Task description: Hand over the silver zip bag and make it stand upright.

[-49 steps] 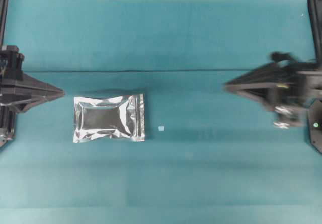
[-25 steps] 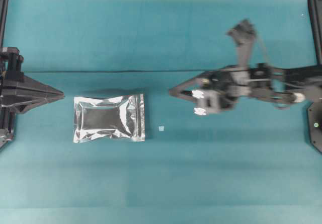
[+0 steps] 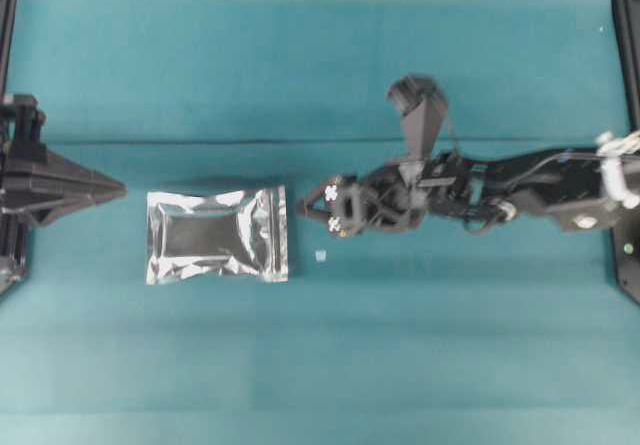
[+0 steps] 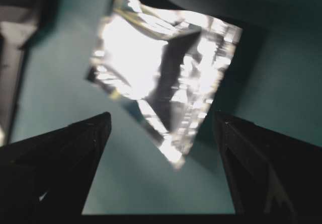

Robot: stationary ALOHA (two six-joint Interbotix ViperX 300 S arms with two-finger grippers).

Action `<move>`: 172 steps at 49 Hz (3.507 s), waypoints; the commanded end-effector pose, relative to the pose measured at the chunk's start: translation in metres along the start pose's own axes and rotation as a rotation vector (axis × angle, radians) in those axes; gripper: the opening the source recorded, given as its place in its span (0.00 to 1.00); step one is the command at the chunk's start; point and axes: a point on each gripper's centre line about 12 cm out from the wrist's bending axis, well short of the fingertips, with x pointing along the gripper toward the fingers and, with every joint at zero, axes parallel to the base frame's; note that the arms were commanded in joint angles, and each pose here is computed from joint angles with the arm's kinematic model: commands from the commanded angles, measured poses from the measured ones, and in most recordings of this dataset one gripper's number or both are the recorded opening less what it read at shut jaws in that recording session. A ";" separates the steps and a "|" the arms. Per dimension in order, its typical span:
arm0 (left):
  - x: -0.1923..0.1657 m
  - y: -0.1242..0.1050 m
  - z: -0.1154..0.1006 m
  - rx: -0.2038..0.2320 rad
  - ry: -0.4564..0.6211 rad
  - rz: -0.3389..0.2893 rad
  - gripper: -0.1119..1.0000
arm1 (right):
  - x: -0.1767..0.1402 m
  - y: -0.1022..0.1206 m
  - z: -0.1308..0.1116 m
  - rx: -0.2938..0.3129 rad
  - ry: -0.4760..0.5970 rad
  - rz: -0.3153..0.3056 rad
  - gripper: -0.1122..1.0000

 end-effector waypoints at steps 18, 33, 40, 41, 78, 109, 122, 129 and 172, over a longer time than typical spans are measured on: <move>0.003 0.000 0.004 -0.011 -0.006 -0.002 0.09 | 0.045 -0.006 -0.010 0.086 0.001 -0.023 0.92; 0.004 0.000 0.003 -0.011 -0.003 -0.002 0.09 | 0.065 -0.015 -0.018 0.113 0.012 -0.051 0.92; 0.003 0.000 0.002 -0.011 0.000 -0.002 0.09 | 0.074 -0.014 -0.018 0.115 0.013 -0.050 0.92; 0.003 0.000 0.002 -0.011 0.000 -0.002 0.09 | 0.076 -0.012 -0.018 0.114 0.012 -0.047 0.92; 0.004 0.000 -0.001 -0.014 0.008 -0.002 0.09 | 0.090 -0.011 -0.023 0.109 0.052 -0.084 0.36; 0.003 0.000 -0.002 -0.014 0.012 -0.002 0.09 | 0.007 0.090 0.008 -0.395 0.295 -0.109 0.11; 0.003 0.000 -0.004 -0.012 0.017 -0.002 0.09 | -0.023 0.111 0.019 -0.723 0.520 -0.266 0.11; 0.003 0.000 -0.004 -0.014 0.017 -0.002 0.09 | -0.031 0.118 0.026 -0.859 0.597 -0.334 0.11; 0.003 0.000 -0.008 -0.060 0.029 0.002 0.09 | -0.018 0.121 0.014 -1.314 0.750 -0.403 0.11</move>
